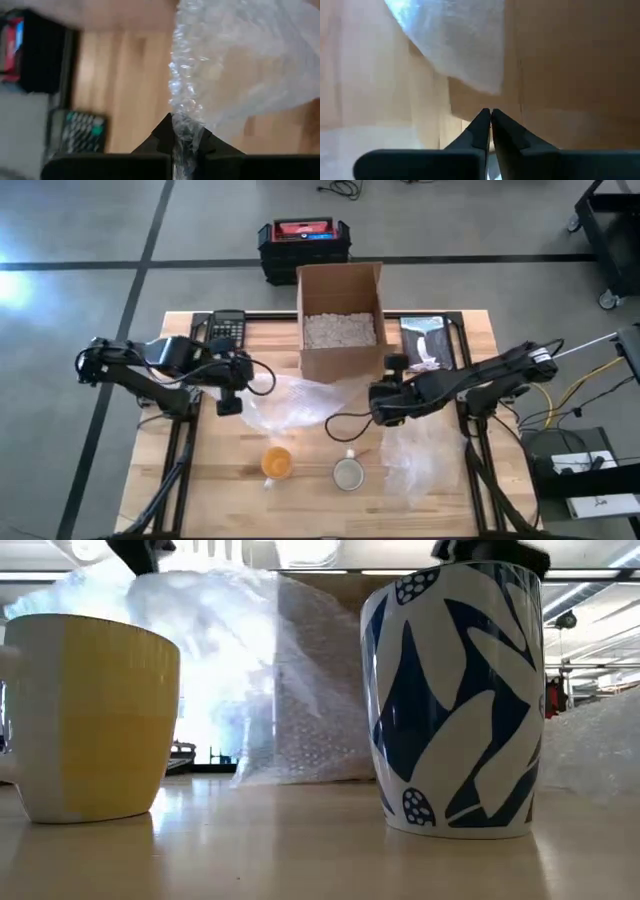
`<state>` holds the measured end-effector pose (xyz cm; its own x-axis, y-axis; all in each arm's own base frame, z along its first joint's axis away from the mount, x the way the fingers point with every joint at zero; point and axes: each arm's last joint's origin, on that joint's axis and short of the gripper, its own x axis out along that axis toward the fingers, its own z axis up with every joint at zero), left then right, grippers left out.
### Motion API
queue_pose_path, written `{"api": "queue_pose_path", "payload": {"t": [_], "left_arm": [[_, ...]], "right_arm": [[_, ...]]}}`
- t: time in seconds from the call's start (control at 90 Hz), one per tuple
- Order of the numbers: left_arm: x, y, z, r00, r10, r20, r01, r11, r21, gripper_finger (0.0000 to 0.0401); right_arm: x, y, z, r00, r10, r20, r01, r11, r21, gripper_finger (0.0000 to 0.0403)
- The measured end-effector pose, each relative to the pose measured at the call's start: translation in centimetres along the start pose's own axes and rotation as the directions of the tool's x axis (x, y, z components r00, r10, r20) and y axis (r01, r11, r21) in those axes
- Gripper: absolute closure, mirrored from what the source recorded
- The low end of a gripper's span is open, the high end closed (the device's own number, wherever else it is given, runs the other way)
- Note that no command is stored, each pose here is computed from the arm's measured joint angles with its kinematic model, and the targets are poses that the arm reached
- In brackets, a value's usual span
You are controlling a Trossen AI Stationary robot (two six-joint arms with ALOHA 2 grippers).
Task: Wrap mug
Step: Prepare the bubble wrap
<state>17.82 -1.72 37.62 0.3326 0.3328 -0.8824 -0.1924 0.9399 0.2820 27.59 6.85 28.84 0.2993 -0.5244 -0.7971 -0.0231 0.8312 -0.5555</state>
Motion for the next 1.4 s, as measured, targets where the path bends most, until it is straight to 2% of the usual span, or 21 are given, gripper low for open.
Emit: {"api": "queue_pose_path", "payload": {"t": [0.122, 0.278, 0.367, 0.467, 0.667, 0.778, 0.9, 0.967, 1.022, 1.133, 1.233, 1.4], "left_arm": [[-0.1, -0.3, -0.2, 1.0, 0.01, 0.004, -0.01, 1.0, -0.01, 0.0401], [1.2, -1.7, -0.4, 0.998, -0.034, -0.057, 0.033, 0.999, -0.02, 0.0401], [2.4, -3.3, -0.6, 0.992, -0.089, -0.091, 0.088, 0.996, -0.016, 0.0401], [3.9, -5.6, -0.8, 0.984, -0.142, -0.104, 0.141, 0.99, -0.021, 0.0401], [5.8, -9.5, -0.9, 0.965, -0.258, -0.045, 0.255, 0.964, -0.073, 0.04], [5.9, -10.8, -0.1, 0.922, -0.387, 0.014, 0.387, 0.917, -0.096, 0.0378], [4.9, -11.4, 1.1, 0.833, -0.547, 0.086, 0.553, 0.827, -0.1, 0.0325], [3.8, -11.5, 1.7, 0.769, -0.631, 0.104, 0.639, 0.765, -0.085, 0.0291], [3.2, -11.4, 2.0, 0.744, -0.659, 0.109, 0.667, 0.741, -0.076, 0.0265], [2.3, -10.9, 1.7, 0.759, -0.648, 0.061, 0.65, 0.75, -0.123, 0.0228], [1.4, -10.1, 1.2, 0.786, -0.618, -0.012, 0.603, 0.771, -0.206, 0.0216], [-1.3, -9.6, 1.4, 0.799, -0.598, 0.064, 0.597, 0.777, -0.202, 0.0225]], "right_arm": [[-1.1, 1.1, 0.2, 0.999, 0.004, 0.053, -0.003, 1.0, -0.007, 0.0403], [-0.1, 2.4, 0.1, 0.998, 0.051, 0.045, -0.055, 0.993, 0.1, 0.04], [0.9, 3.1, 0.1, 0.996, 0.058, 0.063, -0.066, 0.989, 0.132, 0.0399], [1.8, 3.7, -0.1, 0.997, 0.057, 0.059, -0.063, 0.992, 0.108, 0.04], [2.2, 3.6, 0.2, 0.995, 0.056, 0.085, -0.065, 0.993, 0.097, 0.039], [2.0, 3.5, 0.6, 0.991, 0.062, 0.122, -0.072, 0.994, 0.081, 0.0366], [1.6, 3.4, 1.2, 0.983, 0.086, 0.162, -0.095, 0.994, 0.052, 0.0327], [1.4, 3.3, 1.6, 0.976, 0.116, 0.183, -0.123, 0.992, 0.027, 0.0304], [1.3, 3.4, 1.9, 0.968, 0.144, 0.207, -0.15, 0.989, 0.014, 0.0286], [1.6, 3.2, 2.4, 0.951, 0.199, 0.238, -0.206, 0.978, 0.005, 0.0256], [2.6, 3.2, 2.7, 0.941, 0.225, 0.254, -0.231, 0.973, -0.008, 0.0236], [5.5, 2.4, 3.6, 0.941, 0.209, 0.265, -0.213, 0.977, -0.011, 0.0223]]}}
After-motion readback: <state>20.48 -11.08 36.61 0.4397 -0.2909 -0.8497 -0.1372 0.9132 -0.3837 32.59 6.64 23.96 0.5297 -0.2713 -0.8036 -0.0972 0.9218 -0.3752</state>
